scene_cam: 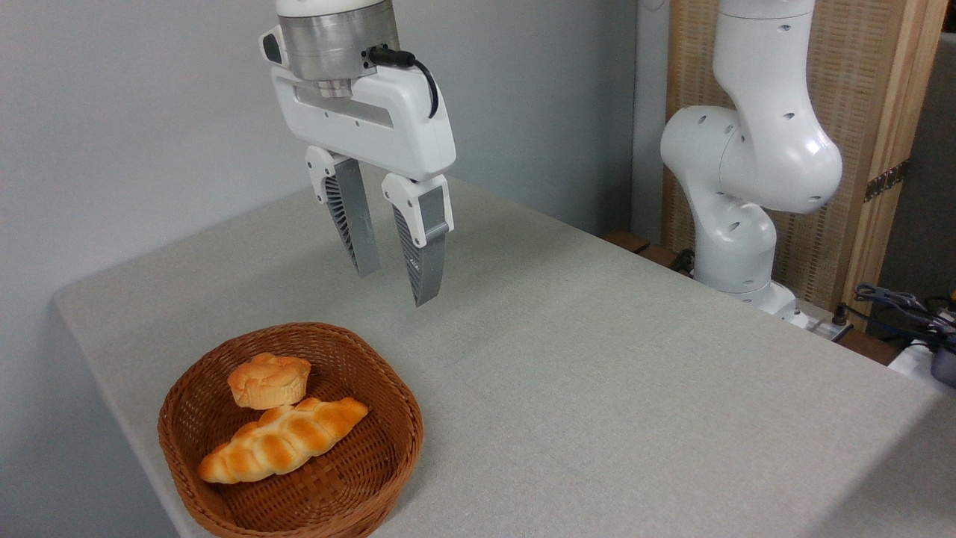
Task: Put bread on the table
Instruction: 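Lower the open gripper toward the braided roll in the wicker basket, then close the gripper on the braided bread roll inside the basket, then lift the braided roll out of the basket and carry it aside, then lower the braided roll onto the table beside the basket and release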
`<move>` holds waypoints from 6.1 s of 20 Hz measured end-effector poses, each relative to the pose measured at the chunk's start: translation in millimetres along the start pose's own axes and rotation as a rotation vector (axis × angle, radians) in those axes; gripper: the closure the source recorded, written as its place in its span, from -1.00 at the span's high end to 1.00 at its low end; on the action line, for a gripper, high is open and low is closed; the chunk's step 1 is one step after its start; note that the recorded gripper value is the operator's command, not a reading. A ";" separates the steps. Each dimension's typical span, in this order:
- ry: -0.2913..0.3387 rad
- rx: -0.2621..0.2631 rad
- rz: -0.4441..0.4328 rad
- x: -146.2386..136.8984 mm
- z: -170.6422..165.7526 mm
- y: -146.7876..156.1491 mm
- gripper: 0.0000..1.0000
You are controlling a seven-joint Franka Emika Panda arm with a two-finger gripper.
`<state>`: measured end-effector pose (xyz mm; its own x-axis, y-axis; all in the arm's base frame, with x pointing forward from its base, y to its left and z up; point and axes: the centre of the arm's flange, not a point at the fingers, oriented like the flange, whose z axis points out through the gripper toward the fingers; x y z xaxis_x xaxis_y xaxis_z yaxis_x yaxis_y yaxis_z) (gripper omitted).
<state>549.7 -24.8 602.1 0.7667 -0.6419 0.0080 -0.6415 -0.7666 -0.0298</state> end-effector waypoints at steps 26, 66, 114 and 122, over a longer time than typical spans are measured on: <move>0.113 0.057 0.004 16.6 26.5 -3.9 1.00; 0.280 0.170 0.360 72.0 194.4 31.6 -0.52; -0.064 -0.190 0.202 -15.8 106.8 105.1 0.64; -0.078 -0.149 0.266 0.6 114.7 120.9 0.99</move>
<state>475.5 -115.9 483.8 0.5676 -0.8214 -0.0570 -0.8120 -0.5699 0.1259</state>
